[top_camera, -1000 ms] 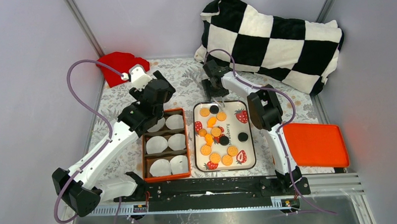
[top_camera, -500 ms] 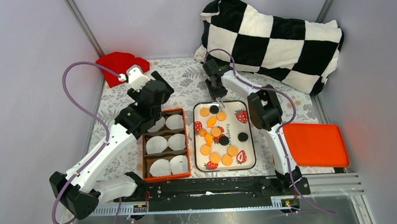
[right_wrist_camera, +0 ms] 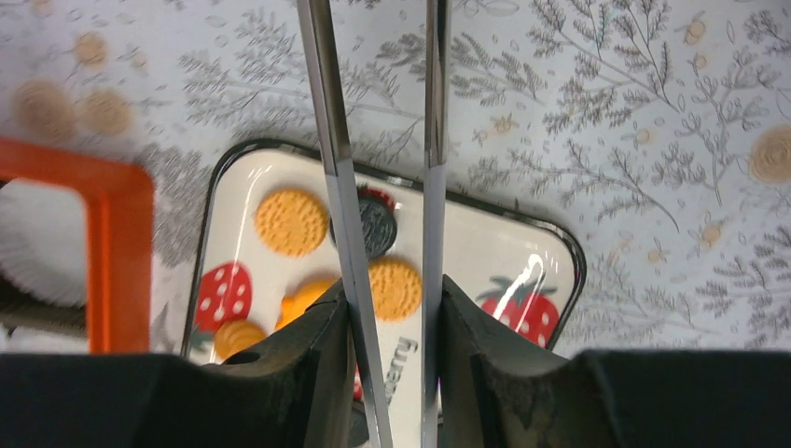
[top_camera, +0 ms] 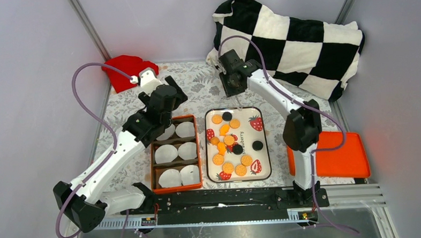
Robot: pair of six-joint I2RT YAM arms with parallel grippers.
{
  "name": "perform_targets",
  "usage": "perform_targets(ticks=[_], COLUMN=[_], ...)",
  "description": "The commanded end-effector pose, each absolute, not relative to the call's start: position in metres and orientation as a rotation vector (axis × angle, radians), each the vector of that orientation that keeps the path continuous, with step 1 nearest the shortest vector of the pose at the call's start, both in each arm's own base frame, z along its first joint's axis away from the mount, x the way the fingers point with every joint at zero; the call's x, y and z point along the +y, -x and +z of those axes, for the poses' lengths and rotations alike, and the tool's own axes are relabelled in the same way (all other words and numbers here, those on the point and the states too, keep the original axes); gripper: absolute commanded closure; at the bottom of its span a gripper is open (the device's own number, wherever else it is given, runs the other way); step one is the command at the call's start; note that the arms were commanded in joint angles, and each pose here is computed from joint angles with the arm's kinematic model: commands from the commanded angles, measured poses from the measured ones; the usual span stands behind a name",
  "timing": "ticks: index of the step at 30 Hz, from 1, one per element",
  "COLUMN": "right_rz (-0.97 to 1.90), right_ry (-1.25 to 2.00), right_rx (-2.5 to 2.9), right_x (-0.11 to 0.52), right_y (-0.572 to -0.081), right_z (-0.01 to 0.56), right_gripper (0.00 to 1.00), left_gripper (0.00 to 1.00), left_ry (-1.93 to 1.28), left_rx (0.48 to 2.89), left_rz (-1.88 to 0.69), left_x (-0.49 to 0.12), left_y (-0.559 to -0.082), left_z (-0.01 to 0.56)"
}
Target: Pack the cookies
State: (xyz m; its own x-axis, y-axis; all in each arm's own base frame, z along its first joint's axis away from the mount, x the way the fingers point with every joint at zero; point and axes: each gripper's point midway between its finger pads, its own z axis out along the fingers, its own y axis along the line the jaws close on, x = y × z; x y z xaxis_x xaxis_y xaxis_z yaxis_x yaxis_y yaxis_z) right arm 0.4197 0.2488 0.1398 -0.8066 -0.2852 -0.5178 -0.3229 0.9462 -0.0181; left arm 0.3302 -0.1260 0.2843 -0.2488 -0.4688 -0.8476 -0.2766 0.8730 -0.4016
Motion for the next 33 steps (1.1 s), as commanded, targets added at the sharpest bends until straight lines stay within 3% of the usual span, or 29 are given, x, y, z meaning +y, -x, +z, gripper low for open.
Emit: perform_targets(ticks=[1,20,26,33], right_rz=[0.142,0.199,0.215,0.197], right_ry=[0.42,0.305,0.323,0.372], right_rx=[2.517,2.551,2.552,2.642], right_x=[0.246,0.211,0.206,0.204], right_y=[-0.388,-0.308,-0.278,-0.216], right_z=[0.18,0.18,0.18,0.148], right_gripper=[0.64,0.55,0.63,0.59], left_gripper=[0.14,0.14,0.14,0.14], left_ry=[0.464,0.401,0.4,0.39], left_rx=[1.902,1.97,1.966,1.977], left_rz=[-0.223,-0.308,-0.318,-0.34], left_x=[-0.142,-0.161,-0.157,-0.157], left_y=[-0.336,-0.328,-0.321,-0.312], left_z=[0.273,0.249,0.249,0.246])
